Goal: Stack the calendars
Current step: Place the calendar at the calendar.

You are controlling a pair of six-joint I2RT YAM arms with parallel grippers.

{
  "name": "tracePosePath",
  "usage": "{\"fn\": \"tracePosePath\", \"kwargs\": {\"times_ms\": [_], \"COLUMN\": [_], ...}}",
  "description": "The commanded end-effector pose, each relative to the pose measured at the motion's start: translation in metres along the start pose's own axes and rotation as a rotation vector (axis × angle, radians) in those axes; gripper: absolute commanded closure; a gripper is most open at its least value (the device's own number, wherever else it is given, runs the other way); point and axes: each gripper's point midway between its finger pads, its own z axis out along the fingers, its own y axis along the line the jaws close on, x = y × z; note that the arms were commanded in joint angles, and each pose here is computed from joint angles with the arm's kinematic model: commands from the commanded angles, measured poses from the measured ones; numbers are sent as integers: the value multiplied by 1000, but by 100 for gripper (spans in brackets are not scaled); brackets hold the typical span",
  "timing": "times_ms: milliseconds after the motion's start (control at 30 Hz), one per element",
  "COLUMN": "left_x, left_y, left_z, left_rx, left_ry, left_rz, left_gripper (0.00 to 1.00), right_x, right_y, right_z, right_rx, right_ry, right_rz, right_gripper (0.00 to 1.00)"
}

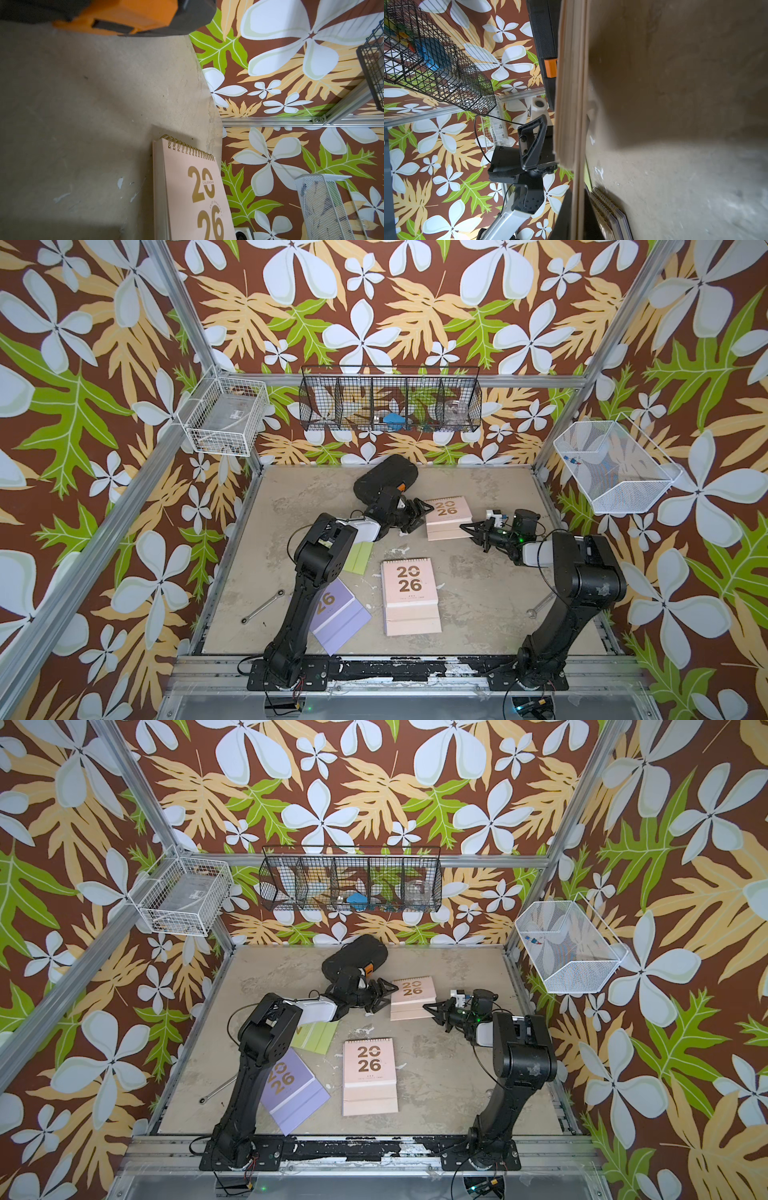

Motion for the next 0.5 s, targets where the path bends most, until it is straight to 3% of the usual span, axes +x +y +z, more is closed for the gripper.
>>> {"fn": "tracePosePath", "kwargs": {"times_ms": [0, 267, 467], "left_x": [1, 9, 11], "left_y": [-13, -28, -38], "left_z": [3, 10, 5], "left_rx": [67, 160, 194], "left_ry": [-4, 7, -7], "left_rz": [-9, -57, -65], "left_gripper": [32, 54, 89], "right_x": [5, 14, 17], "right_y": [17, 16, 15], "right_z": [-2, -6, -8], "right_rx": [-56, -57, -28], "right_ry": [23, 33, 36], "right_rz": [-52, -50, -79], "right_gripper": [91, 91, 86]}}
